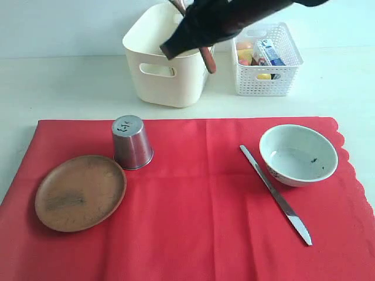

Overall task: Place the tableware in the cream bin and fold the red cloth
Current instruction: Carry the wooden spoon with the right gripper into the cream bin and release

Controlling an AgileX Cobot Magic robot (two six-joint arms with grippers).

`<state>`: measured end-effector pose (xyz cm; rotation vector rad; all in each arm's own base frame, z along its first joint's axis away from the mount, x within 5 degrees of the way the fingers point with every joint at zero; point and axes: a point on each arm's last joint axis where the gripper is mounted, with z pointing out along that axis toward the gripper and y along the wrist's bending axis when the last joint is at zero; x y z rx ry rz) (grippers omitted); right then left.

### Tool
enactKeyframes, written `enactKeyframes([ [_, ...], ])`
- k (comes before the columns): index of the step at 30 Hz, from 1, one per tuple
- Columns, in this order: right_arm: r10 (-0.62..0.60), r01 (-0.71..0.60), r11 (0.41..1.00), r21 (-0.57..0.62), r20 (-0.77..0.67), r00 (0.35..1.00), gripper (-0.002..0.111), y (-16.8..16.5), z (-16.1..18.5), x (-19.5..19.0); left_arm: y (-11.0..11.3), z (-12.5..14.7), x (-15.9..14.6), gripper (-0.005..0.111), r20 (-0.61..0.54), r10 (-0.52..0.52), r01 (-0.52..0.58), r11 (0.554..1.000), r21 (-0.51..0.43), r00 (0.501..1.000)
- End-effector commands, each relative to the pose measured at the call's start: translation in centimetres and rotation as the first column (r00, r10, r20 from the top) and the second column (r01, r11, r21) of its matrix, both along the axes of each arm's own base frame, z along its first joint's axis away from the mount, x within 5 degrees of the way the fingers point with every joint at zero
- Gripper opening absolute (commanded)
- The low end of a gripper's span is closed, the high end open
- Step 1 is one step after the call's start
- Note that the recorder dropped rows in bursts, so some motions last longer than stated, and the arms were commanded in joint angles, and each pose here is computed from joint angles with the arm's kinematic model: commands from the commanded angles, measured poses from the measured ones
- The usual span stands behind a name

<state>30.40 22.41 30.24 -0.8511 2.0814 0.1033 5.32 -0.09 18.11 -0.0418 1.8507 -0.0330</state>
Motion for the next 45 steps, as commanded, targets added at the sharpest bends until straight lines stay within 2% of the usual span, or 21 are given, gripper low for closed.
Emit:
enactKeyframes([
  [1,-0.034,0.022,0.991,0.132,0.087,0.996,0.0,0.5,0.2,3.2,0.0,0.0,0.0,0.002,0.015,-0.005,0.005,1.0,0.0,1.0],
  [10,-0.071,0.026,0.969,0.244,0.176,0.982,0.0,1.5,-2.1,9.7,0.0,0.0,0.0,0.002,0.015,-0.005,0.005,1.0,0.0,1.0],
  [19,-0.109,0.07,0.968,0.242,0.151,0.982,0.001,1.7,-5.6,13.7,0.0,0.0,0.0,0.002,0.015,-0.005,0.005,1.0,0.0,1.0],
  [24,-0.115,0.078,0.964,0.255,0.135,0.984,0.016,1.9,-6.3,14.0,0.0,0.0,0.0,0.002,0.015,-0.005,0.005,1.0,0.0,1.0],
  [27,-0.116,0.079,0.964,0.254,0.132,0.985,0.032,1.9,-6.5,14.0,0.0,0.0,0.0,0.002,0.015,-0.005,0.005,1.0,0.0,1.0],
  [30,-0.116,0.08,0.964,0.253,0.13,0.985,0.053,1.9,-6.6,14.0,0.0,0.0,0.0,0.002,0.015,-0.005,0.005,1.0,0.0,1.0],
  [31,-0.116,0.08,0.964,0.253,0.13,0.985,0.064,1.9,-6.6,14.0,0.0,0.0,0.0,0.002,0.015,-0.005,0.005,1.0,0.0,1.0],
  [33,-0.117,0.082,0.964,0.254,0.127,0.985,0.071,1.9,-6.6,14.0,0.0,0.0,0.0,0.002,0.015,-0.005,0.005,1.0,0.0,1.0],
  [37,-0.179,0.164,0.945,0.285,0.03,0.983,0.07,1.3,-5.2,13.2,0.0,0.0,0.0,0.002,0.015,-0.005,0.005,1.0,0.0,1.0],
  [45,-0.24,0.251,0.954,0.162,-0.087,0.967,0.07,-0.7,-1.9,10.8,0.0,0.0,0.0,0.002,0.015,-0.005,0.005,1.0,0.0,1.0],
])
